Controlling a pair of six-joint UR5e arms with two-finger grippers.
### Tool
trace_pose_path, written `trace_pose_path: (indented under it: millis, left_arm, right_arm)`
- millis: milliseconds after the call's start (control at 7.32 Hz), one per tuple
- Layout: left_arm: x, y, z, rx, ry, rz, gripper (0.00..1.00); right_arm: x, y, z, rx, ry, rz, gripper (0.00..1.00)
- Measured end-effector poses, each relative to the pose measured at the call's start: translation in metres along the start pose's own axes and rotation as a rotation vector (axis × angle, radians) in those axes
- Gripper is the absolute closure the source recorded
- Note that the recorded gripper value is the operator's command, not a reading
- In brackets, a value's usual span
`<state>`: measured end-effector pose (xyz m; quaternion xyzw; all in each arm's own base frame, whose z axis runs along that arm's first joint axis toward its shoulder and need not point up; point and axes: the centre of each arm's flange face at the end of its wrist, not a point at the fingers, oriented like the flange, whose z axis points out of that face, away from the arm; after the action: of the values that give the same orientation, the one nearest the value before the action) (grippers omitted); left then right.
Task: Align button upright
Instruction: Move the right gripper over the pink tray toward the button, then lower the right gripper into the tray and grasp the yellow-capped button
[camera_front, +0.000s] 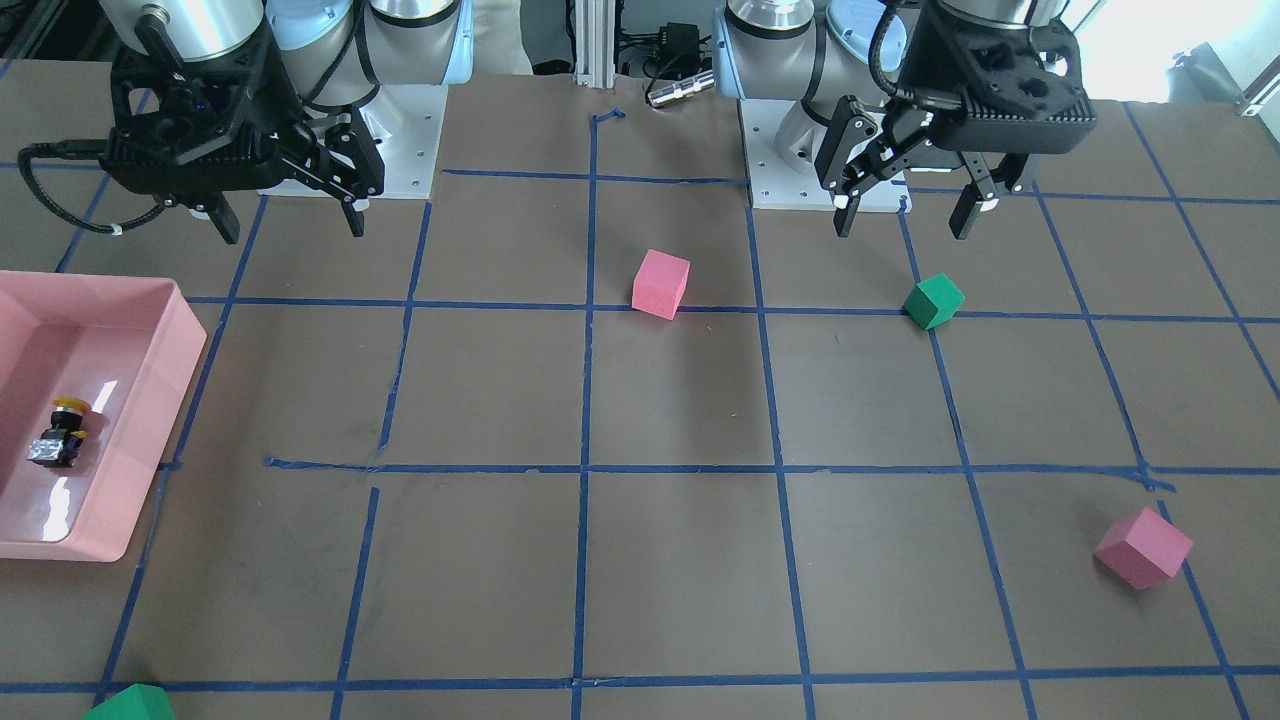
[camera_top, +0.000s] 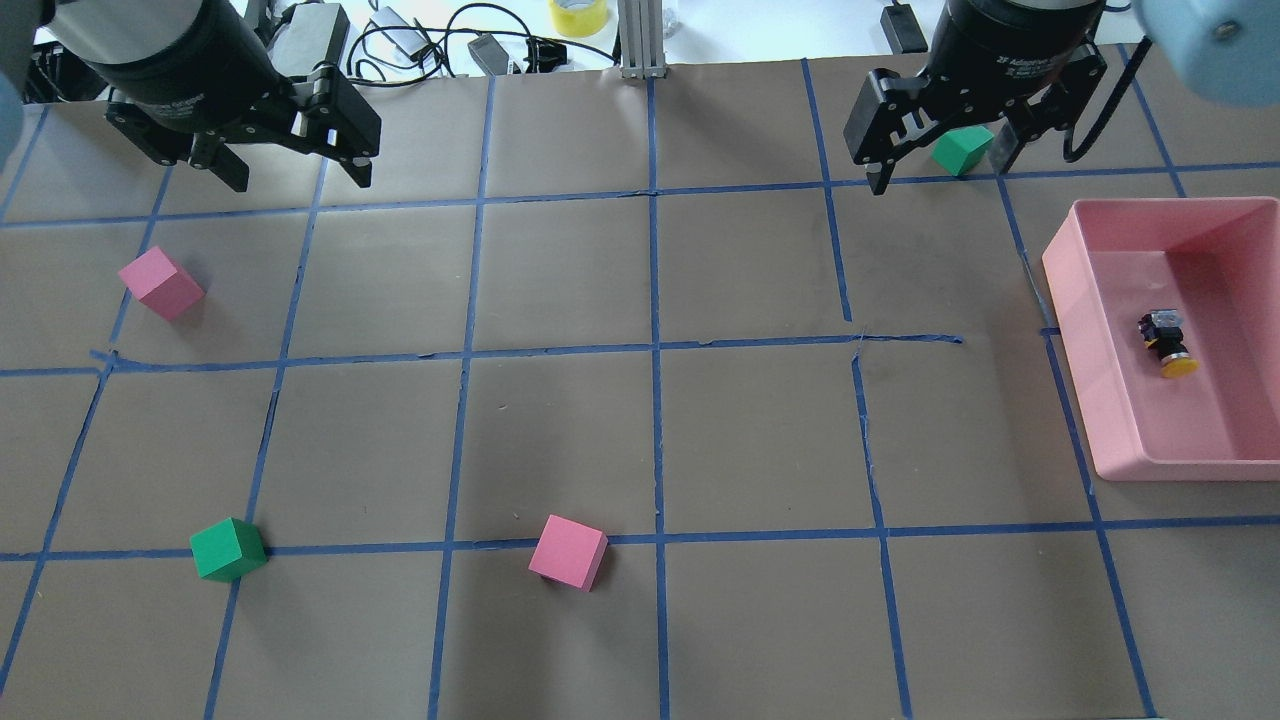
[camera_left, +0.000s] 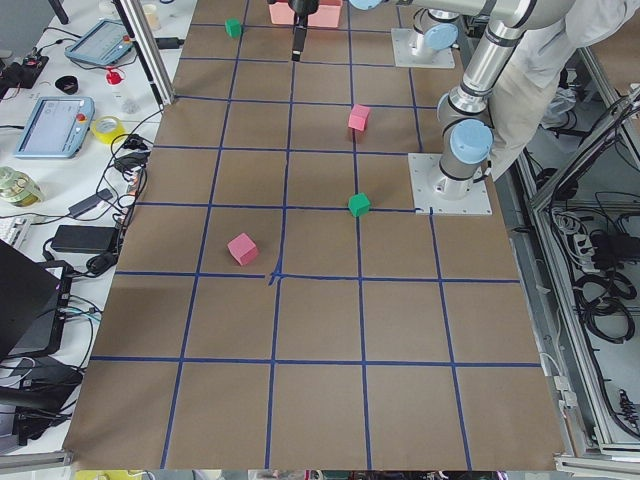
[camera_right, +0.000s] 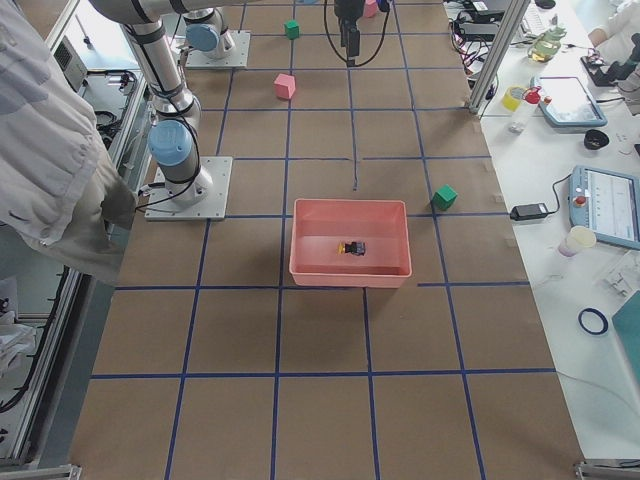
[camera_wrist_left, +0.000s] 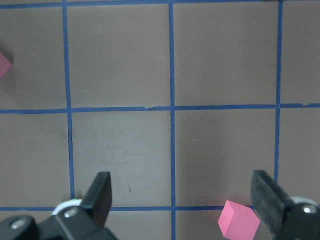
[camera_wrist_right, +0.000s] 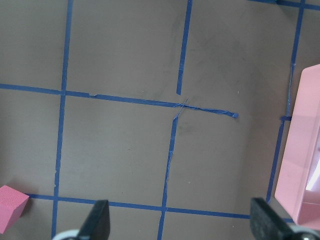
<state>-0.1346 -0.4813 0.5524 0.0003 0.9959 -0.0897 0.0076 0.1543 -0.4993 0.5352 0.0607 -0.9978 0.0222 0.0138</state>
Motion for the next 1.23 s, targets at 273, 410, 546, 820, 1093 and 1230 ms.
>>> trace_pose_path:
  millis: [273,410,546,820,1093,1230]
  left_arm:
    - [0.000,0.000,0.000,0.000,0.001,0.000,0.00]
    - [0.000,0.000,0.000,0.000,0.000,0.000,0.00]
    - [0.000,0.000,0.000,-0.001,-0.001,0.000,0.00]
    - [0.000,0.000,0.000,-0.001,-0.002,0.000,0.00]
    - [0.000,0.000,0.001,-0.001,-0.003,0.000,0.00]
    - [0.000,0.000,0.001,-0.002,-0.003,0.000,0.00]
  right_arm:
    - [0.031,-0.009,0.003,0.008,-0.002,0.053,0.00]
    - [0.063,-0.015,0.009,0.001,-0.003,0.087,0.00]
    - [0.109,-0.022,0.020,-0.015,-0.004,0.103,0.00]
    - [0.212,-0.031,0.062,-0.052,-0.016,0.129,0.00]
    - [0.295,-0.029,0.120,-0.027,-0.006,0.153,0.00]
    - [0.323,-0.020,0.154,-0.015,-0.019,0.169,0.00]
